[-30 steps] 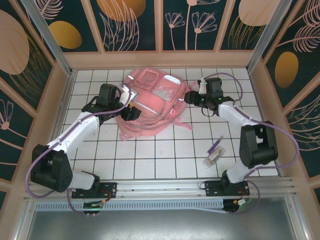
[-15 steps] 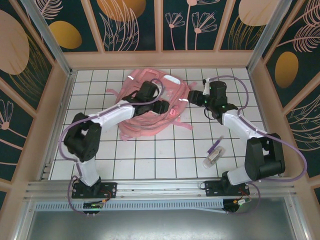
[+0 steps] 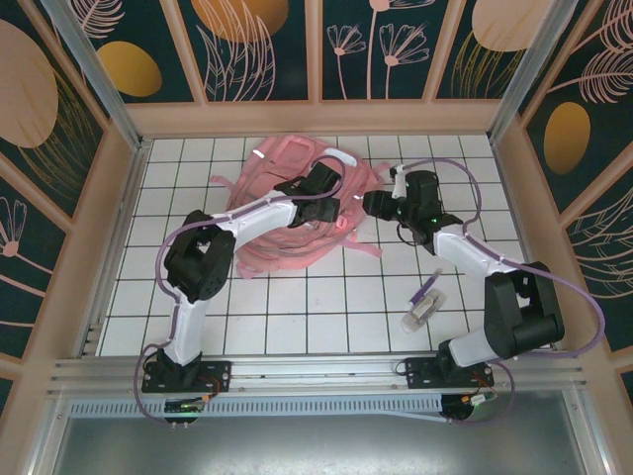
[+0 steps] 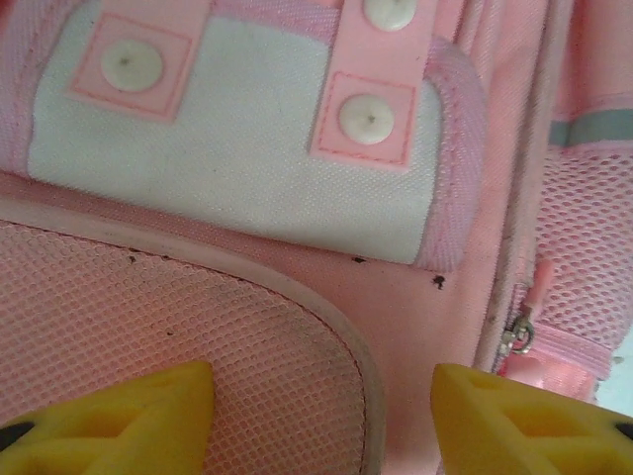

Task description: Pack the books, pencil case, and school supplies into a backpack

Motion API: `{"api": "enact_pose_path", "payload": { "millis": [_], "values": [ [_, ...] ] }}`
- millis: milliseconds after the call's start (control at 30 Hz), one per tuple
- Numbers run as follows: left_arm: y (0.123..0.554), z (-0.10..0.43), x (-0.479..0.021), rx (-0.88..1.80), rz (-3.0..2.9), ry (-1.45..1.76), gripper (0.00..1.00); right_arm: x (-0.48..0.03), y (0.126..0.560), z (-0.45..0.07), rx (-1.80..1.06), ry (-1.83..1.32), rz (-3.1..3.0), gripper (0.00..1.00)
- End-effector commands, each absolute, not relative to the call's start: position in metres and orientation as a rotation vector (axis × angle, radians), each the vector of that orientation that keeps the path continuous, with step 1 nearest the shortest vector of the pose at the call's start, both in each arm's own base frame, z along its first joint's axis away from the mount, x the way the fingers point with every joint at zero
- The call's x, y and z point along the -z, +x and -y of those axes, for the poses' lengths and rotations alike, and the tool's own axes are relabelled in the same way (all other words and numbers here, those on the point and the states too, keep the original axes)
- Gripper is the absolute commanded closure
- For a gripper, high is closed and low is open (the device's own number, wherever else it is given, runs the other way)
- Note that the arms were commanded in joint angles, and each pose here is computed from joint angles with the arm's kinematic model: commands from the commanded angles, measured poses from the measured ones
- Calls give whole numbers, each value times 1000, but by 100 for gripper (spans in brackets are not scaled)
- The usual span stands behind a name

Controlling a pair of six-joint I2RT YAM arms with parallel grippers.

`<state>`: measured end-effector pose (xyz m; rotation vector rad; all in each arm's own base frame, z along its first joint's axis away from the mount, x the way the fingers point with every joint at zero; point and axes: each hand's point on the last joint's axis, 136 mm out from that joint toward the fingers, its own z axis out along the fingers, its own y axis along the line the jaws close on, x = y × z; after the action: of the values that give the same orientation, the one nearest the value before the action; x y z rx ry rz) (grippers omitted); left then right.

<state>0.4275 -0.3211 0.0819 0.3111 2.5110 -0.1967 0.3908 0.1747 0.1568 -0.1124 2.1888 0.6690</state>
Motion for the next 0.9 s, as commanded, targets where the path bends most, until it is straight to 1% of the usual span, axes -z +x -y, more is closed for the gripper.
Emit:
{"api": "enact_pose_path", "payload": {
  "millis": [0, 33, 133, 267, 333, 467, 567, 667, 867],
  "values": [
    [424, 312, -67, 104, -2575, 283, 48, -159, 384, -187, -740, -194, -2145, 44],
    [424, 310, -66, 84, -2578, 280, 60, -158, 380, -193, -785, -234, -2139, 45],
    [428, 309, -79, 66, -2551, 306, 100, -155, 365, -215, -899, -390, -2111, 45],
    [431, 319, -116, 153, -2491, 350, 100, -152, 353, -234, -1001, -568, -2052, 43],
    [429, 322, -136, 193, -2464, 351, 100, -151, 347, -247, -1033, -739, -1962, 41],
    [425, 322, -160, 223, -2437, 365, 100, -149, 346, -265, -952, -976, -1779, 40],
    [420, 324, -175, 285, -2427, 361, 100, -152, 333, -277, -800, -1172, -1506, 39],
    [416, 328, -183, 344, -2415, 363, 100, -160, 338, -281, -719, -1159, -1371, 40],
    [408, 336, -193, 473, -2406, 364, 100, -144, 359, -288, -620, -1161, -1372, 41]
  ]
}}
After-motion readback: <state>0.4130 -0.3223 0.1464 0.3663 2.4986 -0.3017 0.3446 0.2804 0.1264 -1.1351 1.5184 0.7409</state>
